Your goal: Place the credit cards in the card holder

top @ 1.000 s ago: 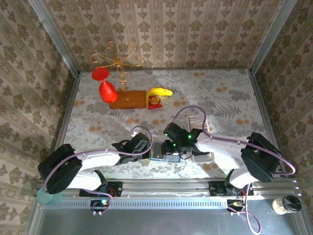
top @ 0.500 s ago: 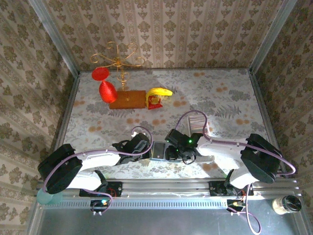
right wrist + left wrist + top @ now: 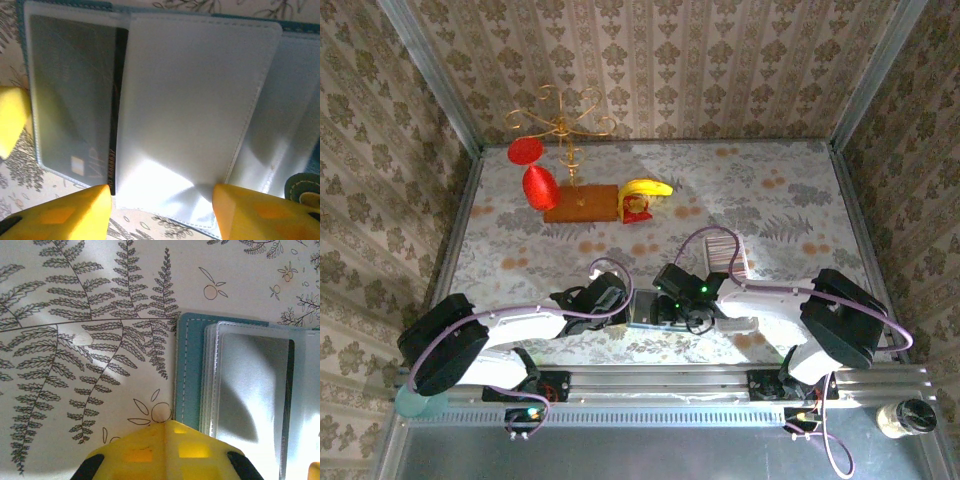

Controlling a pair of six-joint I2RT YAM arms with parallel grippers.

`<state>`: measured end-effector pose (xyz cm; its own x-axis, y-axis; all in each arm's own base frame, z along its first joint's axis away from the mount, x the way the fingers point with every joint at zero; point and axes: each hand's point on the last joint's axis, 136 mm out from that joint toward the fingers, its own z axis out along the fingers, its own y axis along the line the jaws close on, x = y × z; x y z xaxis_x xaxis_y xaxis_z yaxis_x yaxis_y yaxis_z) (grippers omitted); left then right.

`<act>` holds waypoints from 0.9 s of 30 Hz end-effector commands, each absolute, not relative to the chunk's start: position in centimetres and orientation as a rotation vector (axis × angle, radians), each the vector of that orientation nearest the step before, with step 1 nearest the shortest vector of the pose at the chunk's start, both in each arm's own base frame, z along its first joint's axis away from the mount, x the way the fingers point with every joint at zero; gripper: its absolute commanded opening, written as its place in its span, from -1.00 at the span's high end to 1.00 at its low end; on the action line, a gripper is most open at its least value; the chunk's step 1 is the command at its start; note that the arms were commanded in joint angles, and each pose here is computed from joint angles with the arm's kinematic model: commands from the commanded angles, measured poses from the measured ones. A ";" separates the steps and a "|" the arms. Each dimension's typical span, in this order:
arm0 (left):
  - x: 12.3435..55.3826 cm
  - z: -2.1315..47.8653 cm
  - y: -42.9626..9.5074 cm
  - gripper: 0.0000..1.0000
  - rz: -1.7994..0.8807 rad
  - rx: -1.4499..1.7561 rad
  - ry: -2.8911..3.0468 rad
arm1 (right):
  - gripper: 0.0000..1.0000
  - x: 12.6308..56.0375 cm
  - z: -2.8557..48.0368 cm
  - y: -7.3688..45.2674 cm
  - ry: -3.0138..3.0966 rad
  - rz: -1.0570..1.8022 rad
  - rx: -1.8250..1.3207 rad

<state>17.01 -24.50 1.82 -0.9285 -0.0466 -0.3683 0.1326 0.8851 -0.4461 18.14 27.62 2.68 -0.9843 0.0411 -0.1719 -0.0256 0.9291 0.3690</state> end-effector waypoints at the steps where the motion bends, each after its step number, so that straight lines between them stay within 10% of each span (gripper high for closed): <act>1: 15.3 0.6 -24.3 0.88 -0.680 0.090 2.745 | -0.17 18.0 1.7 28.4 2.928 0.594 0.056; 27: 15.1 0.2 -23.8 0.99 -0.687 0.019 2.723 | -0.16 20.8 6.1 33.2 2.664 1.032 0.227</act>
